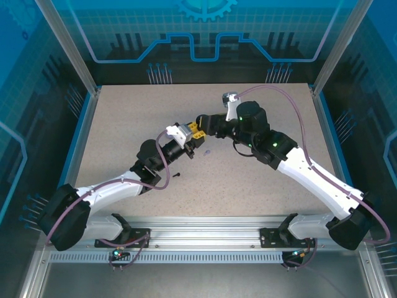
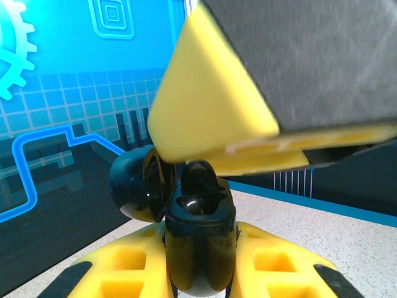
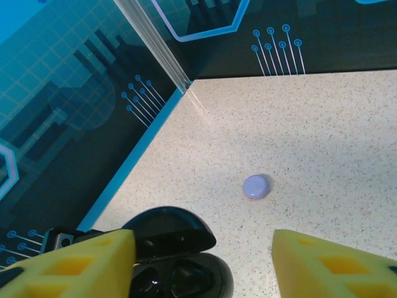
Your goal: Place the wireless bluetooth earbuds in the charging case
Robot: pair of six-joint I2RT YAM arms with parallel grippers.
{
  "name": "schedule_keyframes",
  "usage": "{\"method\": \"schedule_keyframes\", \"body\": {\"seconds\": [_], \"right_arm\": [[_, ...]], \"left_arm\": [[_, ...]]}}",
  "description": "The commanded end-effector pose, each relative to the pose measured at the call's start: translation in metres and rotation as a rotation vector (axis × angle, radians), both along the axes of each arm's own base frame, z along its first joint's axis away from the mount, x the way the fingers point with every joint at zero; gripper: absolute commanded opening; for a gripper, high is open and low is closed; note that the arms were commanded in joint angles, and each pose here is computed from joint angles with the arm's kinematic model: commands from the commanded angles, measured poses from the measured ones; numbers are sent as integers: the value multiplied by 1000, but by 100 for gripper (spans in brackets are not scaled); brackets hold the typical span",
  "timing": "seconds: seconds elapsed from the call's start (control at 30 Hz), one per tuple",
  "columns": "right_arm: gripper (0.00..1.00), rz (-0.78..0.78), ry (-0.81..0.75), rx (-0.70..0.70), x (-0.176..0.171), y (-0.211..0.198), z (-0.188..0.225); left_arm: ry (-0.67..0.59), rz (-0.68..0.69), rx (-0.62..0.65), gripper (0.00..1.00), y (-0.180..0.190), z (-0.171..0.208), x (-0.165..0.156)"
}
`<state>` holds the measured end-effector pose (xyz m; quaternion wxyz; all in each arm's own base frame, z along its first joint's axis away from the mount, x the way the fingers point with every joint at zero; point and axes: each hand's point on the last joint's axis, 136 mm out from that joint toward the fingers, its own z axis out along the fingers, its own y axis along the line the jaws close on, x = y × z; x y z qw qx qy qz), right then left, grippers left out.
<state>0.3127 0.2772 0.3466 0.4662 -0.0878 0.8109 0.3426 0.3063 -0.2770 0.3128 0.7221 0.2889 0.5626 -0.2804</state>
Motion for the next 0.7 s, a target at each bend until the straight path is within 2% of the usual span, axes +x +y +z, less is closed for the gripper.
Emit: {"method": "schedule_keyframes", "body": {"seconds": [0.0,0.13,0.27,0.47,0.67], "right_arm": [[69,-15,-62,85,0,-14,47],[74,-63,-68,151,-3,-39,65],[76,-161,-7,170,-8,-74,55],[76,-312,254,54,-12,-102,-23],[73,-345,536,-25,-21,-76,-114]], "left_arm": [[-65,-8,-64,0,0,30,-6],[-61,10,-75,0,3,29,-5],[-58,42,-77,0,9,28,-3],[-32,143,-87,0,31,32,8],[40,226,-149,0,64,39,25]]}}
